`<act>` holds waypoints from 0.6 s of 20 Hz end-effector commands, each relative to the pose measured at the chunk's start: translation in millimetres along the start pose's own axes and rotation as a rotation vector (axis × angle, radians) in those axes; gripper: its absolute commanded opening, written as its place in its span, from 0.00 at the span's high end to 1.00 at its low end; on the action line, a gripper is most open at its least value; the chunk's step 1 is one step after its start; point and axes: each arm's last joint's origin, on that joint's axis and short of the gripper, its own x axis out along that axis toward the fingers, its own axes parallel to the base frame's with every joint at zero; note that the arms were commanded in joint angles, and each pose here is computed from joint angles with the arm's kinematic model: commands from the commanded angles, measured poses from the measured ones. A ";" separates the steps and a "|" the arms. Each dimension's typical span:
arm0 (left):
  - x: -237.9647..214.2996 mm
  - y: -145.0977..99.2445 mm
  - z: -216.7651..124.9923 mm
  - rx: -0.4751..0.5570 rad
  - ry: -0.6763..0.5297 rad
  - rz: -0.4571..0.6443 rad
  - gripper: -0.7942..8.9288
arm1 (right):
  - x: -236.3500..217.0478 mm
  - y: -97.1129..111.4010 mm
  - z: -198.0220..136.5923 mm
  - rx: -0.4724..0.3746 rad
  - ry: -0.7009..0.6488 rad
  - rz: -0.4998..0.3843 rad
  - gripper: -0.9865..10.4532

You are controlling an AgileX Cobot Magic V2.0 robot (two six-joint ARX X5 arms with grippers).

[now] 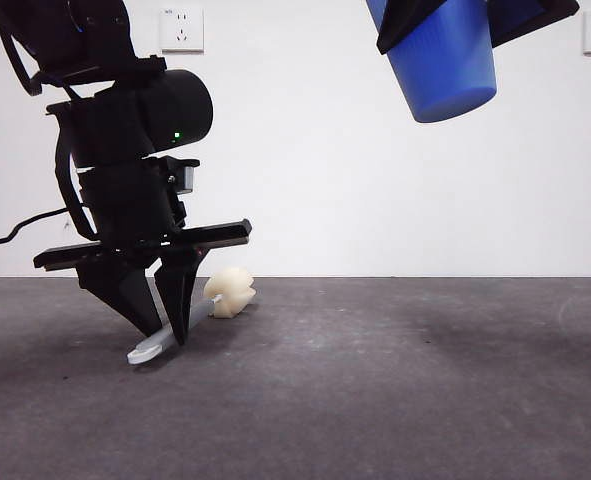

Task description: Pick up the cup brush,pick up the cup,insert the brush into the cup,clean the cup,put the cup brush back,put the cup back to the fixed position on the table

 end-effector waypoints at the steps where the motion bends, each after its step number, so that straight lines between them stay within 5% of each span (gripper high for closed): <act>1: 6.8 -0.1 -2.5 -0.022 0.010 0.013 0.89 | -0.2 -0.2 1.9 0.016 -0.012 -0.001 0.93; 4: 6.8 0.1 -2.7 -0.022 0.014 0.011 0.59 | -0.2 -0.2 1.9 0.016 -0.011 0.000 0.93; 12: -32.6 -2.1 4.2 0.051 -0.082 -0.062 0.56 | 18.2 -0.8 1.6 0.079 -0.043 -0.015 0.93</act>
